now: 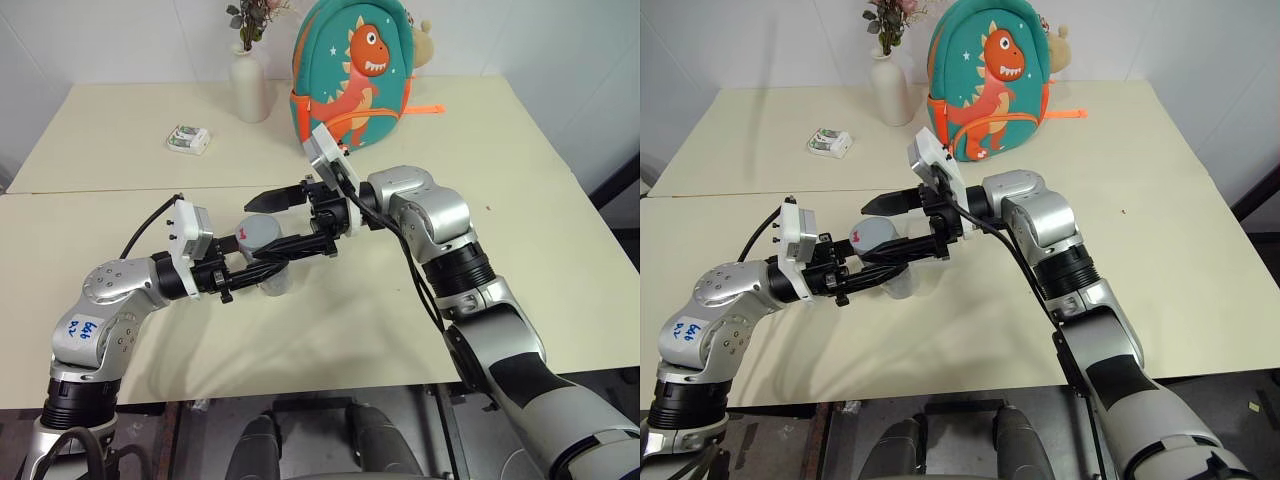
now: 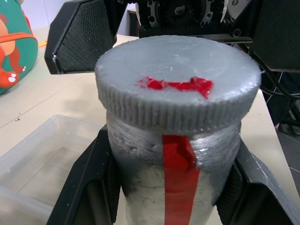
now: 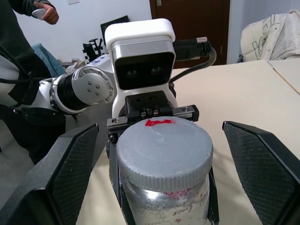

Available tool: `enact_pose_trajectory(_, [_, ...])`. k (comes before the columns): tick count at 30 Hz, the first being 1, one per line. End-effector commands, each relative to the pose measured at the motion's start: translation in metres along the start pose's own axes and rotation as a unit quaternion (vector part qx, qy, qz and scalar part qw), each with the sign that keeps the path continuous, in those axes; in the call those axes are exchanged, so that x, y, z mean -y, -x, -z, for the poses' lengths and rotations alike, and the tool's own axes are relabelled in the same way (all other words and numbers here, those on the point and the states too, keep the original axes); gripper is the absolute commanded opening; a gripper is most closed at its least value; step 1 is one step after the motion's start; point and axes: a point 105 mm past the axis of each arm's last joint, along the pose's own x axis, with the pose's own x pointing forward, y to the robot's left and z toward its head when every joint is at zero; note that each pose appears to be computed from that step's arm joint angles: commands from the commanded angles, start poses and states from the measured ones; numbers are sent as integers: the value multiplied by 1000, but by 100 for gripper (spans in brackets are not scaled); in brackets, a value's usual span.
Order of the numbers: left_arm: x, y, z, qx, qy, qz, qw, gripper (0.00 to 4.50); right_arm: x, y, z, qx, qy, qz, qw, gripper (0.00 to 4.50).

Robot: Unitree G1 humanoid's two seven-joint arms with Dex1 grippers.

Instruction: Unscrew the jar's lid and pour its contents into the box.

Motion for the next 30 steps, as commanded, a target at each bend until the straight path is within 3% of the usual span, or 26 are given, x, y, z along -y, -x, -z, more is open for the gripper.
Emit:
enact_pose_trajectory(1, [6, -3, -13, 15, -23, 14, 1000, 214, -3, -6, -12, 5, 23, -14, 1000, 407])
enact_pose_trajectory(6, [7, -3, -13, 16, -22, 13, 1000, 214, -4, -7, -12, 5, 21, -19, 1000, 254])
enact_pose_trajectory(11, [7, -3, -13, 16, -22, 13, 1000, 214, -4, -7, -15, 16, 15, -19, 1000, 253])
enact_pose_trajectory(18, [9, -2, -10, 12, -22, 14, 1000, 214, -12, -1, -56, 130, -67, -53, 988, 253])
enact_pose_trajectory(22, [11, -1, -7, 2, -24, 18, 1000, 214, -14, 7, -63, 150, -76, -48, 985, 253])
enact_pose_trajectory(27, [11, 2, -9, 7, -26, 12, 1000, 214, 6, 35, -52, 152, -34, 61, 986, 253])
enact_pose_trajectory(30, [12, 8, -15, 6, -39, 9, 999, 214, 23, 80, -37, 164, -3, 180, 970, 253])
